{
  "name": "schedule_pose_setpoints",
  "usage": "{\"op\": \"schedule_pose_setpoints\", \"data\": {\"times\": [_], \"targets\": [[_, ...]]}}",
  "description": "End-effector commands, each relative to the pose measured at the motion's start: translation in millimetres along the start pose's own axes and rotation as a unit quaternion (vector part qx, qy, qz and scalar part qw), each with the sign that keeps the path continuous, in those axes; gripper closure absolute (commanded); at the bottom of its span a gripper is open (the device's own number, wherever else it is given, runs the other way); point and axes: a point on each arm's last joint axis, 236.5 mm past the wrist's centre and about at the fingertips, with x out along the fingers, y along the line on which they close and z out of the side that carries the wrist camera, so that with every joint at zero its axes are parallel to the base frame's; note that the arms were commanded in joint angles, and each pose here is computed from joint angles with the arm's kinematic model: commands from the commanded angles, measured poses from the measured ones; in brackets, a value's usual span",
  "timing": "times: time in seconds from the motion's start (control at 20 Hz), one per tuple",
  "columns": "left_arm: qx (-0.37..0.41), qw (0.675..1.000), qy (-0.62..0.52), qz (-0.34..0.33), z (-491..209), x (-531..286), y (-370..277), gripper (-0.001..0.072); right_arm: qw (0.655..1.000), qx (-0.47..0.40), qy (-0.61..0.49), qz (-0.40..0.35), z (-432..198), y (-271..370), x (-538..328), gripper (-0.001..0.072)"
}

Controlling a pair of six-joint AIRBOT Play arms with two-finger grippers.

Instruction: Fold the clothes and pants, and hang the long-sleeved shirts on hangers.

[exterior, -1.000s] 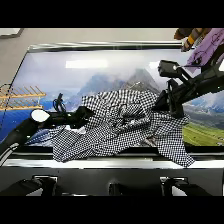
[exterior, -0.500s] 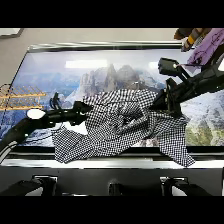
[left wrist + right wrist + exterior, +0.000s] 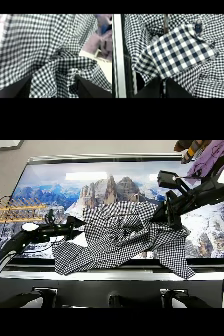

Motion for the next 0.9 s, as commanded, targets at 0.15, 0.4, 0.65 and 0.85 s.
{"op": "schedule_pose_setpoints", "data": {"times": [0.15,0.4,0.65,0.85], "targets": [[-0.019,0.994,0.077,-0.069,-51,56,-19,0.0097,1.0,0.005,0.003,-0.005,-1,-2,-1,0.0687],[-0.016,0.992,0.097,-0.074,-69,71,-23,0.0097,1.0,0.004,0.003,-0.006,-1,-2,-1,0.0687],[-0.014,0.991,0.105,-0.079,-69,82,-33,0.0098,1.0,0.004,0.002,-0.007,-1,-3,-1,0.0687],[-0.01,0.989,0.125,-0.078,-80,96,-37,0.0113,1.0,0.005,0.002,-0.007,-1,-3,-1,0.0686]]}}
